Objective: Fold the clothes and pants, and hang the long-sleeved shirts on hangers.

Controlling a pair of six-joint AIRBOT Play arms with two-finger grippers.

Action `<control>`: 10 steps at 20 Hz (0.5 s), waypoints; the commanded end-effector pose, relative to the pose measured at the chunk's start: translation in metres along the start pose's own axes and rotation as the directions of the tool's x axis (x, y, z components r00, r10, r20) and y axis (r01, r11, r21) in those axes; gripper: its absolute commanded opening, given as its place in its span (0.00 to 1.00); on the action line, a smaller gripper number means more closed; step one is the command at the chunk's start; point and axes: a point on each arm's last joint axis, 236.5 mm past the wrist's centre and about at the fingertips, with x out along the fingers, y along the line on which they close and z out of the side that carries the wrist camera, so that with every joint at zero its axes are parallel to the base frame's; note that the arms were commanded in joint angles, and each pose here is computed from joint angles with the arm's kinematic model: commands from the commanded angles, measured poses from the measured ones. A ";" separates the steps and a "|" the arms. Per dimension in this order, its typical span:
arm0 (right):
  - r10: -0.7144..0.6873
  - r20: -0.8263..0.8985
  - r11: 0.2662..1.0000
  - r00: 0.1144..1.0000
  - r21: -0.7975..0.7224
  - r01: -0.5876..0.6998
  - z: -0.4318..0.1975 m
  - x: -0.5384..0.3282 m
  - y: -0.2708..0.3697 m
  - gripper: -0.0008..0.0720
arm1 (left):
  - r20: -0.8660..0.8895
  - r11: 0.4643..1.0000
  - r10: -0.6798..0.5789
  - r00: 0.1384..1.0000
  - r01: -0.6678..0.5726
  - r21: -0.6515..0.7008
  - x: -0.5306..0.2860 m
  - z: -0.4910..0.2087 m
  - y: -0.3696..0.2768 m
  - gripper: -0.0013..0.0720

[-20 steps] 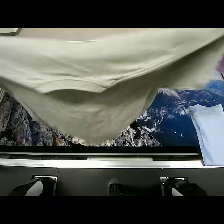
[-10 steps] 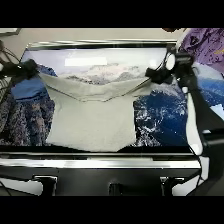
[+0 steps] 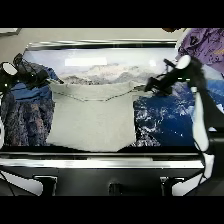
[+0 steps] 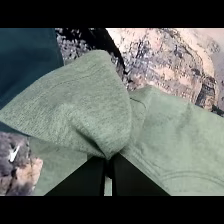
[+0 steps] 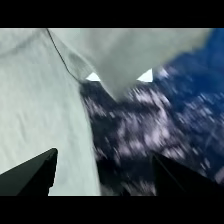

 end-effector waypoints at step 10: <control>0.282 -0.179 0.929 0.943 0.296 -0.222 -0.254 0.092 0.024 0.94 | -0.125 1.000 0.021 0.992 -0.022 -0.004 -0.013 -0.028 0.007 0.05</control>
